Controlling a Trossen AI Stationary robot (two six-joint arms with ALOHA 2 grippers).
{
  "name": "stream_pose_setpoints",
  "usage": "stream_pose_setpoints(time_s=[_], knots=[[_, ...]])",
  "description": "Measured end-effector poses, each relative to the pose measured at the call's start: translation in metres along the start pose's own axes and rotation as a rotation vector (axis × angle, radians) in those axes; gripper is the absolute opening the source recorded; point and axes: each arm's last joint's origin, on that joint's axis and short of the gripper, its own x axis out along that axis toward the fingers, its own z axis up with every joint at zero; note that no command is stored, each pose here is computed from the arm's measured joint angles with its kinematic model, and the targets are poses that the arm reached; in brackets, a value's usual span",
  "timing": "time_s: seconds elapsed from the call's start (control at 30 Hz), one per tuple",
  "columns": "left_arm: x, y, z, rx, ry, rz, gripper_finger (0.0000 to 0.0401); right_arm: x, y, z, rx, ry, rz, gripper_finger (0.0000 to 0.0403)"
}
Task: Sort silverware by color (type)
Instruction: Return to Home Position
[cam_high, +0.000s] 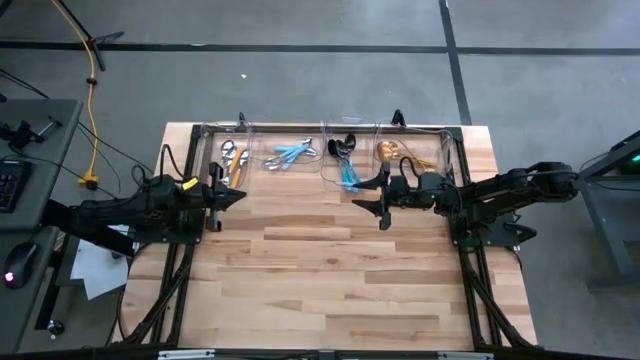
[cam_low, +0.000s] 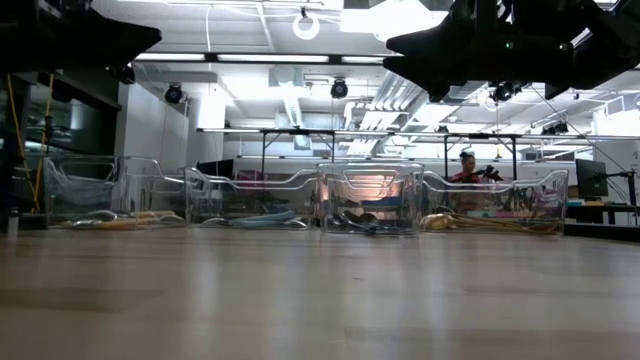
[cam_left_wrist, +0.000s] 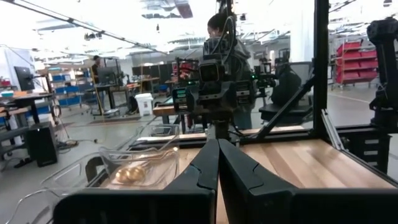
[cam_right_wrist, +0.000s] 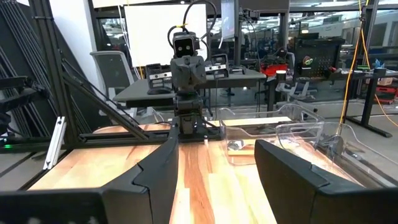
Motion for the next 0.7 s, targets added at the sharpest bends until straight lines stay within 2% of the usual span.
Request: stream_pose_setpoints(time_s=[0.5,0.7], knots=[[0.001,-0.003,-0.023,-0.026,0.005,-0.038,0.0,0.0,0.0,-0.001,0.001,0.014,0.0,0.0197],[0.001,-0.003,-0.021,-0.031,-0.014,-0.044,0.0,0.0,0.0,-0.001,0.001,0.014,0.0,0.0197]])
